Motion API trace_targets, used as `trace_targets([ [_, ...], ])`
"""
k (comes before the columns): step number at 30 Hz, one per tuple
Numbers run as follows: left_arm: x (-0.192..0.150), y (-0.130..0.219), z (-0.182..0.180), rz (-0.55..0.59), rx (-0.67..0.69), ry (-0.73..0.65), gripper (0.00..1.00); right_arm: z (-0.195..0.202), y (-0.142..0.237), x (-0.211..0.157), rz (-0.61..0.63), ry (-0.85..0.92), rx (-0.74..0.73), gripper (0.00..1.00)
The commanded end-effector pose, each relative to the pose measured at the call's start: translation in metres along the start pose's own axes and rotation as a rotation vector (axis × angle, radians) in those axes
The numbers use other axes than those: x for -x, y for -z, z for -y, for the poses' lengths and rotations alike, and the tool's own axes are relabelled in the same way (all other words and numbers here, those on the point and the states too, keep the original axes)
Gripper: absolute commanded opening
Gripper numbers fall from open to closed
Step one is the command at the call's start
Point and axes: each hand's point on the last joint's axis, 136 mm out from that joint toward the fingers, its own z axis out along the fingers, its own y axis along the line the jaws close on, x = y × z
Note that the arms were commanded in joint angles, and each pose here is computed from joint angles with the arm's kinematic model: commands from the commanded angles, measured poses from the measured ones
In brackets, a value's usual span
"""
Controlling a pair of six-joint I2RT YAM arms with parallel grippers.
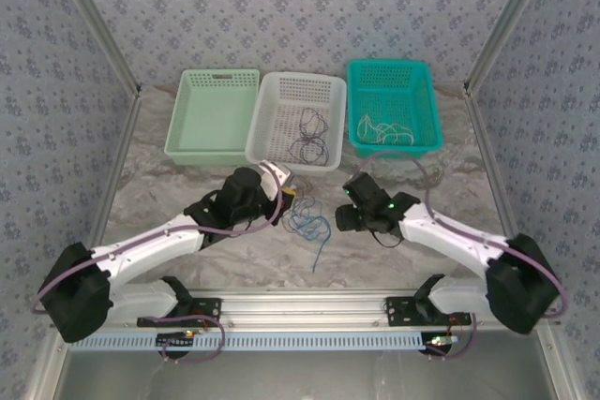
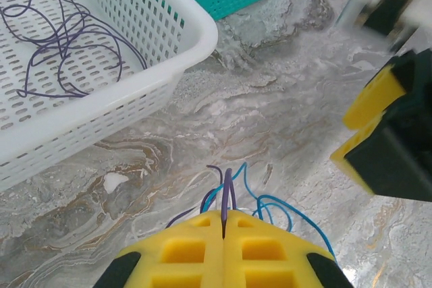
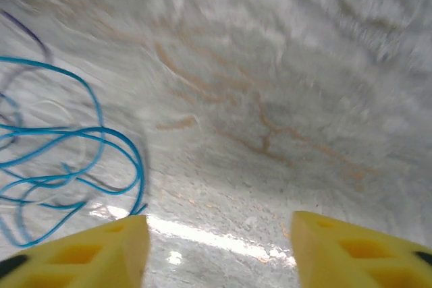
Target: Untangle the cables
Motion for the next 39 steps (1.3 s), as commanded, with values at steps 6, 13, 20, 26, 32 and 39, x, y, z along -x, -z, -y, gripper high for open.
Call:
trace_targets([
  [6,0.015,-0.001,0.017,0.062,-0.084,0.031,0.02,-0.007,0.033,0.021,0.196,0.029,0.083,0.78],
  [13,0.026,0.000,0.024,0.103,-0.124,0.059,0.02,-0.040,0.031,0.036,0.358,0.032,0.276,0.94],
  [20,0.029,0.001,0.029,0.115,-0.155,0.087,0.02,-0.064,0.030,0.050,0.419,0.045,0.374,0.93],
  [26,0.029,0.002,0.031,0.116,-0.163,0.095,0.02,-0.080,0.030,0.058,0.464,0.029,0.437,0.91],
  [32,0.035,0.004,0.033,0.136,-0.170,0.103,0.02,-0.085,0.023,0.064,0.471,0.013,0.427,0.90],
  [39,0.040,0.008,0.039,0.164,-0.204,0.131,0.02,-0.081,0.010,0.075,0.479,-0.018,0.361,0.89],
])
